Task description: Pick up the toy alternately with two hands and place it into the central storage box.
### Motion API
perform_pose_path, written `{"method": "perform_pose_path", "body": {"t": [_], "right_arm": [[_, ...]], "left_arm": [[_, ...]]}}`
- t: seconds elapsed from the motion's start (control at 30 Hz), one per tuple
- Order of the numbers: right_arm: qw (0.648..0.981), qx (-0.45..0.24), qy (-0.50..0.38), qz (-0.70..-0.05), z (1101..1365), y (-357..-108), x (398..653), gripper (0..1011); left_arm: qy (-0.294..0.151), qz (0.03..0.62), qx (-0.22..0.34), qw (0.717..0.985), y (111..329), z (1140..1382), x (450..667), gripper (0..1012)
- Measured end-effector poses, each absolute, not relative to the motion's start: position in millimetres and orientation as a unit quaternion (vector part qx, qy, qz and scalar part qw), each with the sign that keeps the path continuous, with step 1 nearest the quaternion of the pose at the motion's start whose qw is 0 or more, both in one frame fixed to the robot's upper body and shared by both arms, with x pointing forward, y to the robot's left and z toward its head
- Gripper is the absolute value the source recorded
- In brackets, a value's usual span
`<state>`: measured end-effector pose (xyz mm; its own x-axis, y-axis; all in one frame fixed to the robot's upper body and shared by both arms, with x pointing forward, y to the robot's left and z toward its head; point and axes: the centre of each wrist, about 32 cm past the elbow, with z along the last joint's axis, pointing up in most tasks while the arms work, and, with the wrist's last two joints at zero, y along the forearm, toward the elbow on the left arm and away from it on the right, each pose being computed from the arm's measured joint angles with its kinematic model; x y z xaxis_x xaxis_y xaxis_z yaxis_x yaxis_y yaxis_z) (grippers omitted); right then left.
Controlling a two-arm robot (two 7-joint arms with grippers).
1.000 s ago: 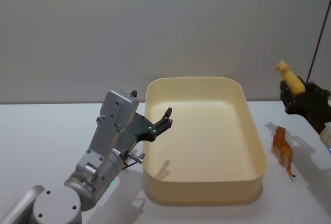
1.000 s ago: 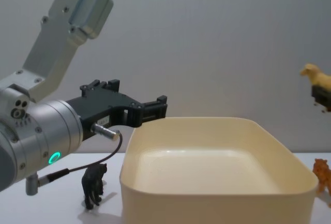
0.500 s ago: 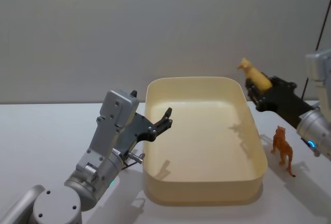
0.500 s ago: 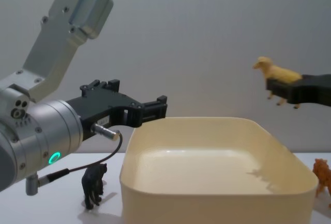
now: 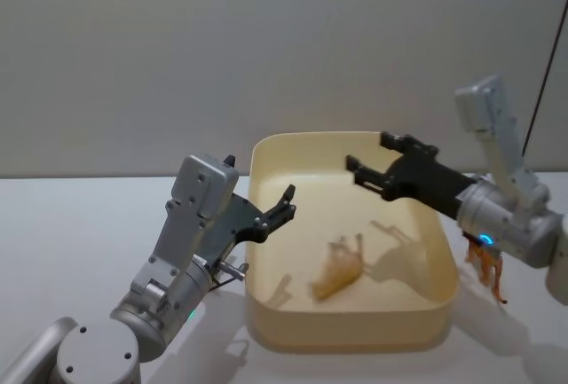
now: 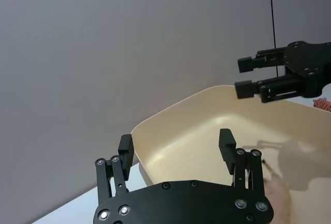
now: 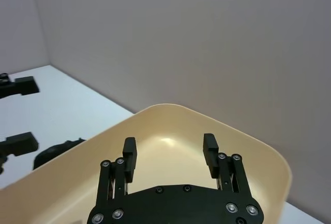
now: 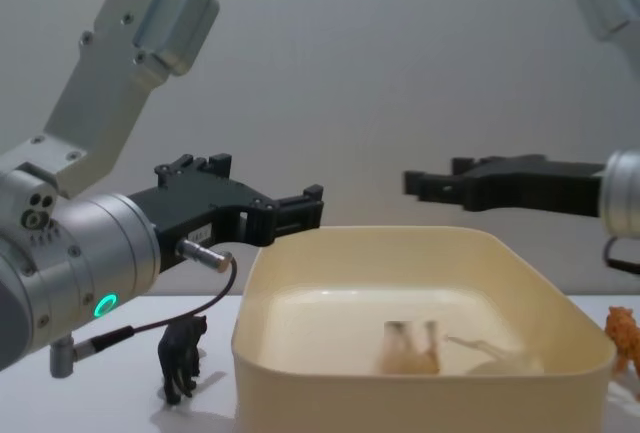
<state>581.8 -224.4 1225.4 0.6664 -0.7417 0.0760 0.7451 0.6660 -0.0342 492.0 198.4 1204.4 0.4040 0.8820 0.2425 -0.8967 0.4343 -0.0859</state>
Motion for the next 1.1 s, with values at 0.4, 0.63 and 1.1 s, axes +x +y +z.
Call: {"method": "perform_pose_path", "body": {"t": [0.4,0.63,1.1], "right_arm": [[0.935,-0.042,-0.013,-0.352,1230,-212,594,1001],[0.931,-0.039,-0.016,-0.362,1235,-221,588,1001],[0.898,-0.037,-0.023,-0.439,1245,-264,552,1001]], "left_arm": [[-0.126,0.531,0.029,0.837,198,1204,492,1001],[-0.126,0.531,0.029,0.837,198,1204,492,1001],[-0.126,0.531,0.029,0.837,198,1204,492,1001]]}}
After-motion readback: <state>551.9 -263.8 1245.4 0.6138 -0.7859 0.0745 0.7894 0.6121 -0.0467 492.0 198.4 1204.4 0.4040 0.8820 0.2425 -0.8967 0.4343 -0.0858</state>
